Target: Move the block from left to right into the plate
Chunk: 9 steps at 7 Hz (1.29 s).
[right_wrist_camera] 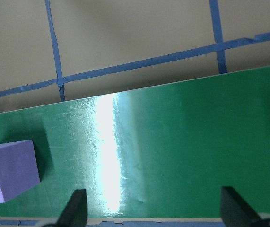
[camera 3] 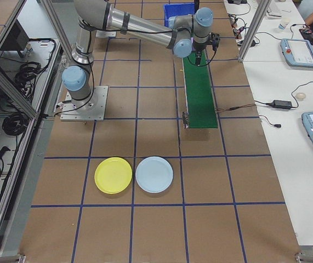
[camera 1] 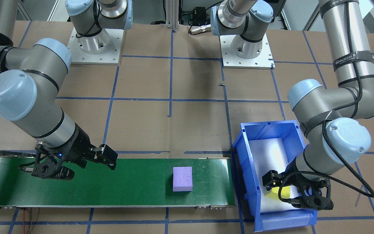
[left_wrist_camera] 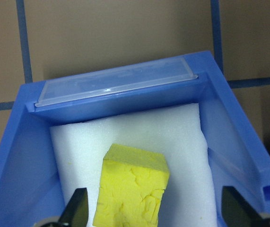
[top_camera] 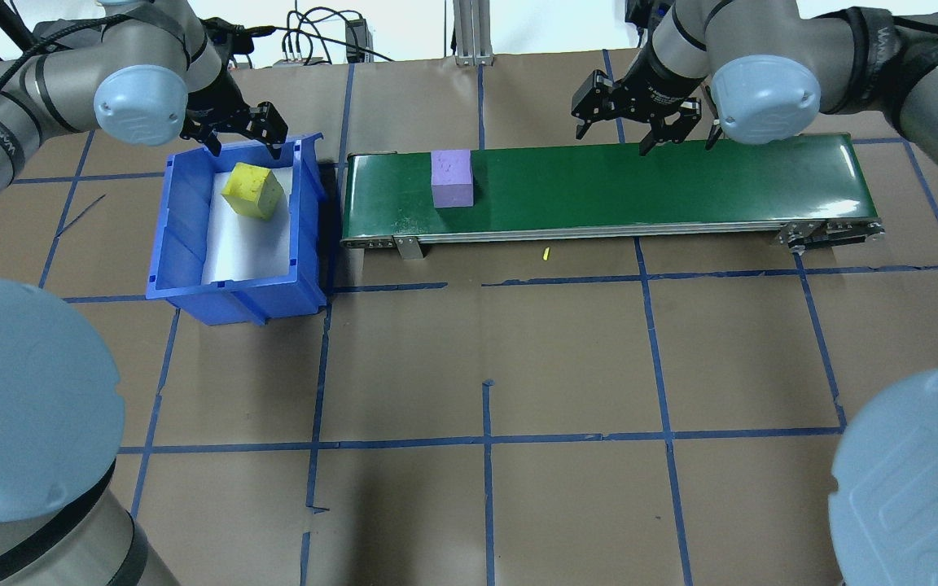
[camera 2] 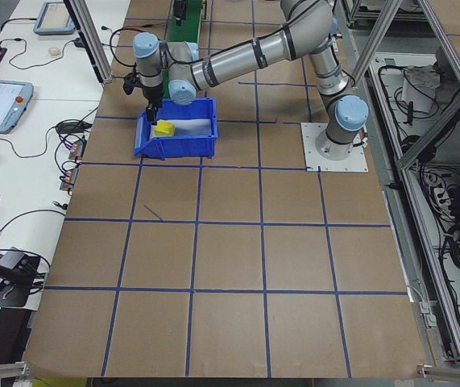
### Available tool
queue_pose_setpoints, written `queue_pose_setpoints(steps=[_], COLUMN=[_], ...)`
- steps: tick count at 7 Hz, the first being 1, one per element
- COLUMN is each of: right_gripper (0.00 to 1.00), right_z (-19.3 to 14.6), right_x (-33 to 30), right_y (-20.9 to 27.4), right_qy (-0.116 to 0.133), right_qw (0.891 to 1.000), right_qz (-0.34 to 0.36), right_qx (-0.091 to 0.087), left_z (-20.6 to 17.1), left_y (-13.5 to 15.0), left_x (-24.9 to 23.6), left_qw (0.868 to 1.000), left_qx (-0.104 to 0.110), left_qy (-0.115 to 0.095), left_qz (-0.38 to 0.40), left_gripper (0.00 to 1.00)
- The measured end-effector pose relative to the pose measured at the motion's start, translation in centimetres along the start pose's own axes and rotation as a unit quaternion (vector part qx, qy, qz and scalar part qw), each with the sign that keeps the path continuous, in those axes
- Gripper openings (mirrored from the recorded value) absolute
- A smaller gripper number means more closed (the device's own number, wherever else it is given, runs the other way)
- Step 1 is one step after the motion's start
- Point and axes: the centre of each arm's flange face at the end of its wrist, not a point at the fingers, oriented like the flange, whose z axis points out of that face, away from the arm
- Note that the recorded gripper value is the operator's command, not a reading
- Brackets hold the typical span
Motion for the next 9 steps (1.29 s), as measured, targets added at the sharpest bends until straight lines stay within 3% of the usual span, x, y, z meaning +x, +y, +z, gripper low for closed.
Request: queue_pose_setpoints(steps=[1,2,4,6,8,9], right_gripper=[0.99,0.99,0.99,0.99,0.99,0.99], right_z=[0.9,1.6,2.6,3.2,3.2,3.2], right_x=[0.0,0.1,0.3,0.5,0.6,0.6], right_y=[0.2,0.4,0.9,1.2,1.1,1.1], right_qy=[-0.012,-0.022,-0.028,-0.029,-0.028,-0.028], right_qw=[1.0,0.999,0.999,0.999,0.999,0.999], right_qz=[0.015,0.027,0.029,0.025,0.019,0.018], right_qx=[-0.008,-0.016,-0.023,-0.021,-0.019,-0.019], left_z=[1.6,3.2,5.2,4.5,0.0,-2.9], left_y=[0.4,0.7,1.5,1.9,2.4,3.5], left_x=[-0.9,-1.4,-1.6,-1.6,-1.3,-0.5], left_qw=[1.0,1.0,1.0,1.0,1.0,1.0], left_qx=[-0.009,-0.013,-0.02,-0.015,0.005,0.002], left_qy=[0.002,0.003,0.009,0.007,0.004,0.005], left_qz=[0.001,0.002,0.003,0.005,0.004,0.003], left_gripper=[0.97,0.81,0.38,0.34,0.34,0.34])
